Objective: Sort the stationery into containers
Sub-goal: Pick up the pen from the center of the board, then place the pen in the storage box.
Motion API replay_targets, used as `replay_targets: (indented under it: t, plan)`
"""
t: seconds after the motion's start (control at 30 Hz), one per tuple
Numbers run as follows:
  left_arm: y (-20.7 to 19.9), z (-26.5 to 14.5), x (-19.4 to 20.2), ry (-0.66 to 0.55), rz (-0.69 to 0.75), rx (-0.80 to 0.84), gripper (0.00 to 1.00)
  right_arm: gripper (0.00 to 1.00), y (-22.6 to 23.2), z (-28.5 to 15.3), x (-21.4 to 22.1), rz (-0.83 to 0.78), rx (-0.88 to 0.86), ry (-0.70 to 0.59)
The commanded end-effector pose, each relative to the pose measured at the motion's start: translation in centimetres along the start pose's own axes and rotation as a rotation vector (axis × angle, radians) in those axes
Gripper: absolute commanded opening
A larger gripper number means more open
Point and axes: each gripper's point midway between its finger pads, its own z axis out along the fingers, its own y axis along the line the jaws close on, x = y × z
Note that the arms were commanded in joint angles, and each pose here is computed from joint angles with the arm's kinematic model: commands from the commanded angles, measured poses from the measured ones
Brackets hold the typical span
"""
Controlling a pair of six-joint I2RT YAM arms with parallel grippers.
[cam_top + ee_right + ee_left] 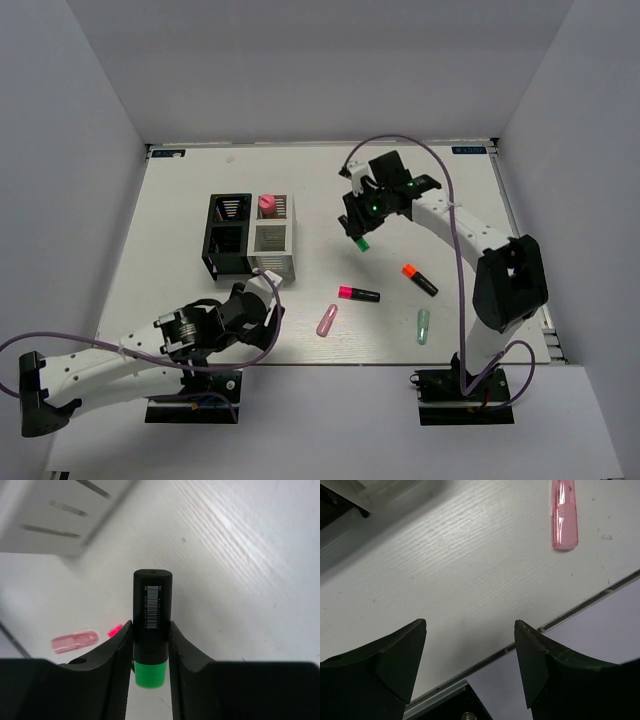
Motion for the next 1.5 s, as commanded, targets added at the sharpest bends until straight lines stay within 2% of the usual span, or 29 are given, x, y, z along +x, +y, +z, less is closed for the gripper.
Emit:
replay_targets:
  t: [0.0, 0.13, 0.17, 0.23, 0.27, 0.33, 0.47, 0.5, 0.63, 0.9, 1.2, 1.27, 1.3, 1.33, 1.43, 1.47]
  plan:
    - [1.4, -1.7, -2.2, -0.091, -0.038, -0.054, 0.81, 0.00, 4.2, -4.5, -6.4, -0.144, -0.146, -0.190]
    - [4.7, -4.3, -4.6, -0.224, -0.116, -0.191, 0.81, 0.00, 9.0, -6.5, -10.3, -0.226, -0.333, -0.282]
    - [6.4, -5.1, -4.3, -0.235, -0.119, -0.265, 0.81, 0.00, 10.0, -6.6, -11.4, -0.261, -0.371, -0.321]
    - [7.2, -6.8, -5.7, -0.286, -0.189, -0.296, 0.81, 0.00, 12.3, -6.7, -12.7, -0.297, -0.505, -0.357]
    - [8.8, -7.5, -5.2, -0.279, -0.187, -0.377, 0.81, 0.00, 13.3, -6.5, -13.4, -0.335, -0.542, -0.383]
    - [9.1, -8.7, -6.2, -0.309, -0.227, -0.382, 0.81, 0.00, 15.4, -6.1, -14.8, -0.430, -0.653, -0.437]
    - [9.4, -9.2, -5.8, -0.292, -0.258, -0.387, 0.81, 0.00, 18.7, -4.7, -16.3, -0.544, -0.796, -0.502]
    - [9.4, -9.2, -5.7, -0.289, -0.259, -0.390, 0.81, 0.00, 19.1, -4.7, -17.4, -0.593, -0.810, -0.559]
    - [8.7, -8.6, -5.6, -0.266, -0.254, -0.371, 0.81, 0.00, 20.6, -2.0, -16.7, -0.673, -0.916, -0.579]
    - [7.6, -7.2, -5.6, -0.213, -0.195, -0.360, 0.81, 0.00, 20.4, 1.9, -16.2, -0.687, -0.890, -0.568]
    - [7.0, -6.5, -5.0, -0.220, -0.214, -0.321, 0.81, 0.00, 18.3, 6.5, -14.9, -0.662, -0.788, -0.514]
    - [6.9, -6.2, -4.8, -0.216, -0.217, -0.315, 0.81, 0.06, 18.3, 6.9, -14.4, -0.666, -0.785, -0.493]
    - [6.7, -6.1, -4.7, -0.212, -0.211, -0.310, 0.81, 0.13, 18.0, 7.2, -14.4, -0.661, -0.761, -0.488]
    - [6.7, -5.9, -4.6, -0.203, -0.207, -0.311, 0.81, 0.26, 18.0, 7.2, -14.3, -0.672, -0.758, -0.488]
    - [6.3, -5.6, -4.6, -0.189, -0.198, -0.304, 0.81, 0.37, 17.4, 7.3, -14.3, -0.668, -0.726, -0.482]
    - [6.1, -5.5, -4.7, -0.185, -0.193, -0.298, 0.81, 0.38, 17.5, 7.1, -14.4, -0.667, -0.725, -0.484]
